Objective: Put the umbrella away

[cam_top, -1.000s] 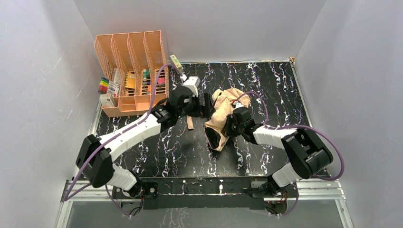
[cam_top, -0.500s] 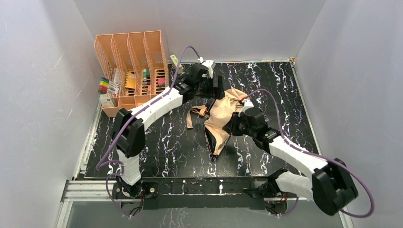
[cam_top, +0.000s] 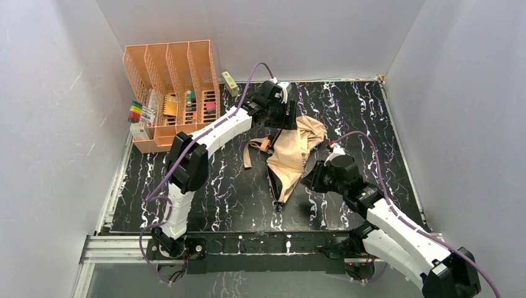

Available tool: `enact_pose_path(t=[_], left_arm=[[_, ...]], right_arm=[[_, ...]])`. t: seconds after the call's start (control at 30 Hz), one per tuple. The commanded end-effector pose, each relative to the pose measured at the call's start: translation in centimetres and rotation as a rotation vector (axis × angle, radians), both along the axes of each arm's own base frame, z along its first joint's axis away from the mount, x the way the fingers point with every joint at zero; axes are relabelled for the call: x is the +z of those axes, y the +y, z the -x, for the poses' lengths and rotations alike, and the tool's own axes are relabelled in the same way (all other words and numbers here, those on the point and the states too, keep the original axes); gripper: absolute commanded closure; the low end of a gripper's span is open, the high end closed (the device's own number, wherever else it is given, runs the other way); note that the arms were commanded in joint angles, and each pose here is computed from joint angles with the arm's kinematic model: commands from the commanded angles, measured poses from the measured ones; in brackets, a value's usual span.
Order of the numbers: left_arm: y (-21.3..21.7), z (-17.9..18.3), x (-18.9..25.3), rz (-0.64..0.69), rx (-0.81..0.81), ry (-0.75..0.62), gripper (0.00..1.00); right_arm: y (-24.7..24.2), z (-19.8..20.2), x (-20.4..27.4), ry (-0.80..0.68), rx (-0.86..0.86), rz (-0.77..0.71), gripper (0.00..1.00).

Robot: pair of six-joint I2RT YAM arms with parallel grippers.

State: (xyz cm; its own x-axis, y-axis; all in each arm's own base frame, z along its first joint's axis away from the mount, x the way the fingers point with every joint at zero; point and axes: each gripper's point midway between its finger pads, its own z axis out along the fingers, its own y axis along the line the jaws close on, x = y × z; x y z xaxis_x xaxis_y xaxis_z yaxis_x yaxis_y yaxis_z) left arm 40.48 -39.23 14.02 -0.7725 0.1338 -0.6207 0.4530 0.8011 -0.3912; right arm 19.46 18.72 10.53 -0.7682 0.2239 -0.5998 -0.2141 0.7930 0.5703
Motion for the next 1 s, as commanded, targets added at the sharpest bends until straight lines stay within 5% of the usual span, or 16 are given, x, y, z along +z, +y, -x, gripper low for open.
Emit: enact_pose_path(t=[0.0, 0.13, 0.4, 0.7, 0.97], left_arm=[[-0.9, 0.1, 2.7, 0.063, -0.051, -0.015, 0.41], [-1.0, 0.1, 2.8, 0.072, -0.06, -0.017, 0.57], [-0.8, 0.1, 1.9, 0.068, -0.069, 0.002, 0.61], [-1.4, 0.3, 3.3, 0.116, -0.115, -0.016, 0.99], [-0.6, 5.5, 8.3, 0.24, -0.212, -0.081, 1.0]], right_arm=[[-0.7, 0.3, -0.3, 0.021, -0.037, 0.008, 0.72], [-0.7, 0.3, -0.4, 0.026, -0.039, 0.008, 0.72], [-0.7, 0.4, -0.3, 0.03, -0.04, 0.008, 0.73], [-0.9, 0.4, 0.0, 0.027, -0.053, 0.007, 0.73], [-2.3, -0.5, 2.2, -0.001, -0.162, 0.018, 0.76]])
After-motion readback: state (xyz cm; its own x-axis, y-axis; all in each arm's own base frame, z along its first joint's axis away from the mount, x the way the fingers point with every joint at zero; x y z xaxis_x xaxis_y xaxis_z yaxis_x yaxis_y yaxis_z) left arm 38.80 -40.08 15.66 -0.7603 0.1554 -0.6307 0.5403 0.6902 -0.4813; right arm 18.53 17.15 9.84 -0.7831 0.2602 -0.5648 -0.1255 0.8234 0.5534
